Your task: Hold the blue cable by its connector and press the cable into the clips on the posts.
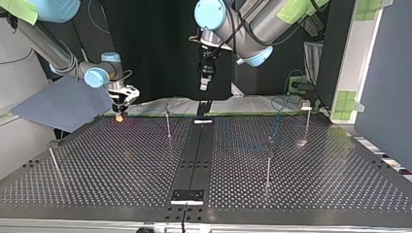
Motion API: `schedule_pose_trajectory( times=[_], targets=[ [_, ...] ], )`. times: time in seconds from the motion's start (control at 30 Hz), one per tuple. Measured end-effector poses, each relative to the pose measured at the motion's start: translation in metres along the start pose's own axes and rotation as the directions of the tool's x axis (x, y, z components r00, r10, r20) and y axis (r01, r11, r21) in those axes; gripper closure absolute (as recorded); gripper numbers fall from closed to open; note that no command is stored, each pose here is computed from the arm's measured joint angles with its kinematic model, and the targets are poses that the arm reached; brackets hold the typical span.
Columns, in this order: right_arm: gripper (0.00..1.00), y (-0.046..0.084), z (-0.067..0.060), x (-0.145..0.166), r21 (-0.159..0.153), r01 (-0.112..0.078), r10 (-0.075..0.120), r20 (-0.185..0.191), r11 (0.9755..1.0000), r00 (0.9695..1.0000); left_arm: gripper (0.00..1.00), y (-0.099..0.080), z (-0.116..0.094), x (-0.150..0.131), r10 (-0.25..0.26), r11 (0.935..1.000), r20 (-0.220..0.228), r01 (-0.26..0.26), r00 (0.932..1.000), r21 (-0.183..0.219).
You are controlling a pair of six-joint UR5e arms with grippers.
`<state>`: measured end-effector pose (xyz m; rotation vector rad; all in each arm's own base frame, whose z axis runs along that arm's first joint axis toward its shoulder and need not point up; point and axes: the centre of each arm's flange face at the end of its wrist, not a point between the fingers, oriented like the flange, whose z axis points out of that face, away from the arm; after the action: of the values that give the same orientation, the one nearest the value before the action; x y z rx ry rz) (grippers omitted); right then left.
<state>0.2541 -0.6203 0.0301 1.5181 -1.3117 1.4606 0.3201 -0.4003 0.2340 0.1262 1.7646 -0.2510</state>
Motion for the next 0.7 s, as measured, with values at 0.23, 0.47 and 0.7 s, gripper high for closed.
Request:
schedule_pose_trajectory(
  times=[0.23,0.47,0.7],
  targets=[
    [1.0,0.0,0.0,0.0,0.001,-0.002,0.002,0.003,1.0,1.0,0.0,0.012,-0.018,-0.009,-0.043,0.9988,0.06,0.044,0.9973,-0.02],
    [1.0,0.001,-0.001,0.0,-0.004,-0.003,0.003,0.007,1.0,1.0,0.0,0.028,-0.037,-0.013,-0.067,0.9964,0.084,0.071,0.9943,-0.047],
    [1.0,0.001,-0.001,0.001,-0.003,-0.004,0.005,0.008,1.0,1.0,0.0,0.043,-0.059,-0.016,-0.047,0.9954,0.115,0.057,0.9922,-0.078]
  ],
)
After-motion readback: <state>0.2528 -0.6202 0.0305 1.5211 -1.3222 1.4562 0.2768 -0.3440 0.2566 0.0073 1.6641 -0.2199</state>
